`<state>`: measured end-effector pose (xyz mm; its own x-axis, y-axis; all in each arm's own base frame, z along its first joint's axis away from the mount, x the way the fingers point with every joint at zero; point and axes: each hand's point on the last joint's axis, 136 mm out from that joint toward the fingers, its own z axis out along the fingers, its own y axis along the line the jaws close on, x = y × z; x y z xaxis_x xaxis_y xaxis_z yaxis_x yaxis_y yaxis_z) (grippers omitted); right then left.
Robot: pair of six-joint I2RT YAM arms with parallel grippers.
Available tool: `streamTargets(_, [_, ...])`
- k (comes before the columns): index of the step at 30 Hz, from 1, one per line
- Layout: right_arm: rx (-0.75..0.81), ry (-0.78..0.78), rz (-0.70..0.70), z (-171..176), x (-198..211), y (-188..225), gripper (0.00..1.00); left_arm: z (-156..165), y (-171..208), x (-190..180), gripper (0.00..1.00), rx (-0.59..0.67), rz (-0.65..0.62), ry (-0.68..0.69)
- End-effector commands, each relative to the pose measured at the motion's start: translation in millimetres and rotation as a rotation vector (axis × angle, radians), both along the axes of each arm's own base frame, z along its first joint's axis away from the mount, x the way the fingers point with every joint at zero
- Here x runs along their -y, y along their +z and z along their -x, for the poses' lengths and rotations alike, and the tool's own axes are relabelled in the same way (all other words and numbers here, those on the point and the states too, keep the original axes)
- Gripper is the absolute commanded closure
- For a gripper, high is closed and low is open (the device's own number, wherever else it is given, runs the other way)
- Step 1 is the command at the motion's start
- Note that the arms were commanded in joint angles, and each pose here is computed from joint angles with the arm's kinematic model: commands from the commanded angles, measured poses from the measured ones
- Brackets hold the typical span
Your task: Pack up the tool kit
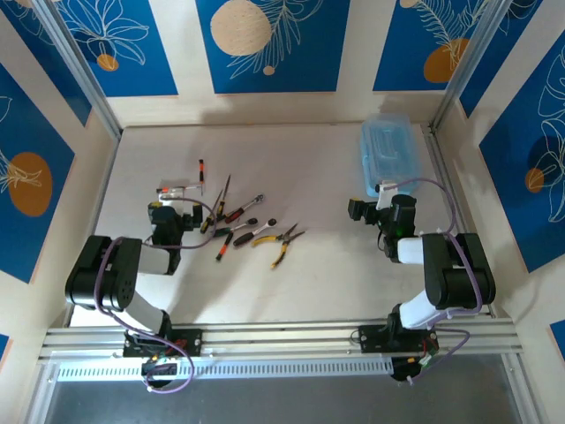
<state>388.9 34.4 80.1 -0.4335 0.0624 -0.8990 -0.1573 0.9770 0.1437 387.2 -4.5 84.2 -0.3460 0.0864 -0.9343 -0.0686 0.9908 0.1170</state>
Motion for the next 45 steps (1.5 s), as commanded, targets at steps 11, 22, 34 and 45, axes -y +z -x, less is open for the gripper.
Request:
streamTargets(11, [0.045,-0.011,-0.009,-7.4,2.1,14.1,0.01,-6.4,10.0,2.7,0.0,0.035,-0.001,-0.004])
streamTargets(22, [0.045,-0.012,-0.01,-7.9,2.1,14.2,0.01,-6.9,9.6,2.5,0.0,0.031,0.001,-0.005])
streamTargets(34, [0.042,-0.012,-0.011,-7.6,2.8,13.7,0.01,-6.6,11.0,1.9,0.0,0.038,0.0,-0.002])
streamTargets(45, [0.081,-0.173,0.132,-12.2,29.8,128.8,0.01,2.9,75.3,-4.9,0.0,-0.154,0.024,0.095])
